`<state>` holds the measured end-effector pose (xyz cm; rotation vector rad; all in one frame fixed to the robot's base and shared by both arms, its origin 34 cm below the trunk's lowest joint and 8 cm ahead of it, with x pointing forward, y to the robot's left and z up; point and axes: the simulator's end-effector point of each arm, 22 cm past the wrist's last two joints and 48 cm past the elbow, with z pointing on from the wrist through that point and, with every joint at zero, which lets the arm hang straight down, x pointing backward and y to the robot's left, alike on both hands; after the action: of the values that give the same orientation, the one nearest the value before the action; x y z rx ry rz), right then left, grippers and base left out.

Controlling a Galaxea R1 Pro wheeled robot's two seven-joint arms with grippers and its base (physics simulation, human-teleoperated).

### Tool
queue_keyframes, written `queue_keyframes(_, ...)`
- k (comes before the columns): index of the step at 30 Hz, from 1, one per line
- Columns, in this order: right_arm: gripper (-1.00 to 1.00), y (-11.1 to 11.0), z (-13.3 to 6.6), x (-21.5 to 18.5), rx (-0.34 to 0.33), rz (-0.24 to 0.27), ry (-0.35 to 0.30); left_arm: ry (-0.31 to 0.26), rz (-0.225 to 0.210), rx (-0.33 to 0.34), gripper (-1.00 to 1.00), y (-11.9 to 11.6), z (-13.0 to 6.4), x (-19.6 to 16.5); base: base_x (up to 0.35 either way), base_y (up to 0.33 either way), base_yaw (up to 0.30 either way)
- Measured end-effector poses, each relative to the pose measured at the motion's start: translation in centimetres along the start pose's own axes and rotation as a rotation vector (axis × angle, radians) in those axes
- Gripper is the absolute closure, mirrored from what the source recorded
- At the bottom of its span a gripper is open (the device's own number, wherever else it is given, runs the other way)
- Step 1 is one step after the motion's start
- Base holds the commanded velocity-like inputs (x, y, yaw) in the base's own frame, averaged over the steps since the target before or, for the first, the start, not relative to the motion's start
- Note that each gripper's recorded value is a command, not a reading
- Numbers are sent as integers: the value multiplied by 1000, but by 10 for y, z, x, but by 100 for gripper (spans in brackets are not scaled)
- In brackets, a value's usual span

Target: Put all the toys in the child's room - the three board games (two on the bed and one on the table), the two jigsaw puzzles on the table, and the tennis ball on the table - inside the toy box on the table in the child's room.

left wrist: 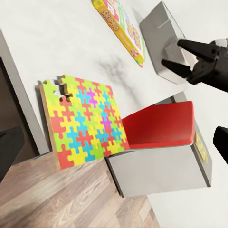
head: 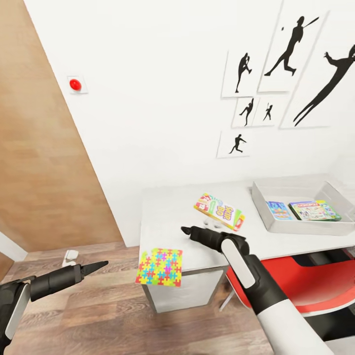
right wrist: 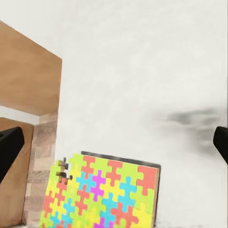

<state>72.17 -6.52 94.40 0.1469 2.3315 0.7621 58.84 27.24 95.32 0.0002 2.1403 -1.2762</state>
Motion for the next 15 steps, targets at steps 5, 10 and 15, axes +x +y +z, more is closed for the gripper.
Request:
queue_keyframes(5,-100,31,-6,7,-163,43,57,-1,0,-3,-100,0,0,0,0,-19,-23)
queue_keyframes(10,-100,38,-12,3,-223,73,61,0,-3,-52,-100,11,0,0,0,-153,-6)
queue_keyframes(15,-100,40,-14,2,-240,81,62,-1,-12,-144,-100,31,0,1,7,-223,-1)
